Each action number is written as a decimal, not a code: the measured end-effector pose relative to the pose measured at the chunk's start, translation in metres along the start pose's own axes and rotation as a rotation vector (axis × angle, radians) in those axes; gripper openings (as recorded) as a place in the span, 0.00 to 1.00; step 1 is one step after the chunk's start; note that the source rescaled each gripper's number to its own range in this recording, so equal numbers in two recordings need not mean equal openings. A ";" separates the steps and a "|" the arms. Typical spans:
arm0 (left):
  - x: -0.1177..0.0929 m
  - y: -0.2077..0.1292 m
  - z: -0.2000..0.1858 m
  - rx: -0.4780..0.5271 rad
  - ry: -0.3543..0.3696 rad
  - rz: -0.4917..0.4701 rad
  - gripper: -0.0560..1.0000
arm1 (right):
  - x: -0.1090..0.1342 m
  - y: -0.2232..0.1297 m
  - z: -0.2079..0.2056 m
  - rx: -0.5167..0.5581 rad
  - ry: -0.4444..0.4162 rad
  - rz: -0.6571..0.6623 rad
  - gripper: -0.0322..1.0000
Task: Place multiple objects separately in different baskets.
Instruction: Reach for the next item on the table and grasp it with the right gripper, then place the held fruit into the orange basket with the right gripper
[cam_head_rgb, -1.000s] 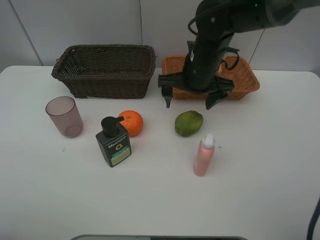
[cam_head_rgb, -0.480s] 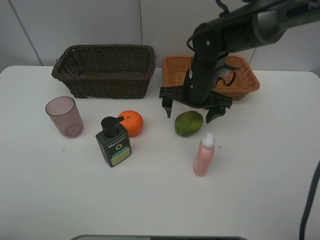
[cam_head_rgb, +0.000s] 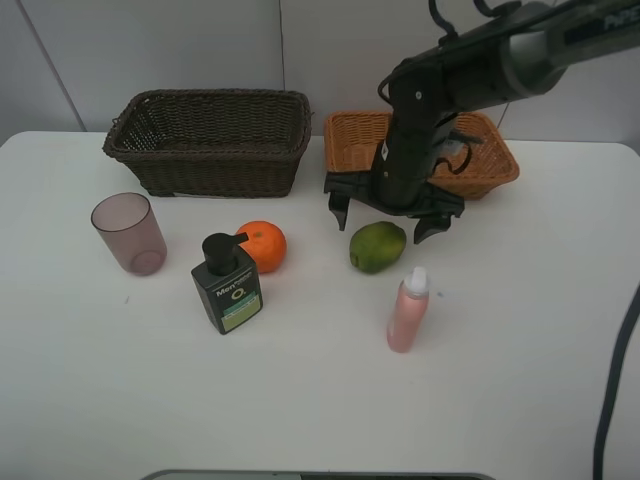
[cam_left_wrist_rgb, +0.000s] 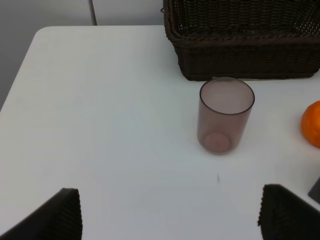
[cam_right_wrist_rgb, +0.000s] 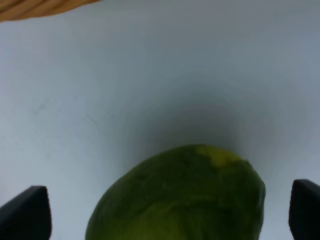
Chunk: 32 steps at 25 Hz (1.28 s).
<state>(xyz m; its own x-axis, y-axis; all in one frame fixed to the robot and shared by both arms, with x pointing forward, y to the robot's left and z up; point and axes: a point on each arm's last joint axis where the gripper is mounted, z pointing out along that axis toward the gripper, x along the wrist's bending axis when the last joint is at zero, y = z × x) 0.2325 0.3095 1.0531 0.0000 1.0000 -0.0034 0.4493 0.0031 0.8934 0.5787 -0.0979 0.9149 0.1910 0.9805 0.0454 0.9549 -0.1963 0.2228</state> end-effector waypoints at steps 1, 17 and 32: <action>0.000 0.000 0.000 0.000 0.000 0.000 0.92 | 0.000 -0.001 0.004 0.007 -0.004 0.000 1.00; 0.000 0.000 0.000 0.000 0.000 0.000 0.92 | 0.001 -0.007 0.027 0.062 -0.024 0.018 1.00; 0.000 0.000 0.000 0.000 0.000 0.000 0.92 | 0.001 -0.007 0.027 0.064 -0.022 0.022 0.65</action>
<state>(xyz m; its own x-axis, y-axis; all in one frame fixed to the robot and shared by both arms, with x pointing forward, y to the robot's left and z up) 0.2325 0.3095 1.0531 0.0000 1.0000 -0.0034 0.4493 0.0031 0.8934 0.5782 -0.0953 0.8872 0.2161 0.9760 0.0276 0.9629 -0.2177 0.1597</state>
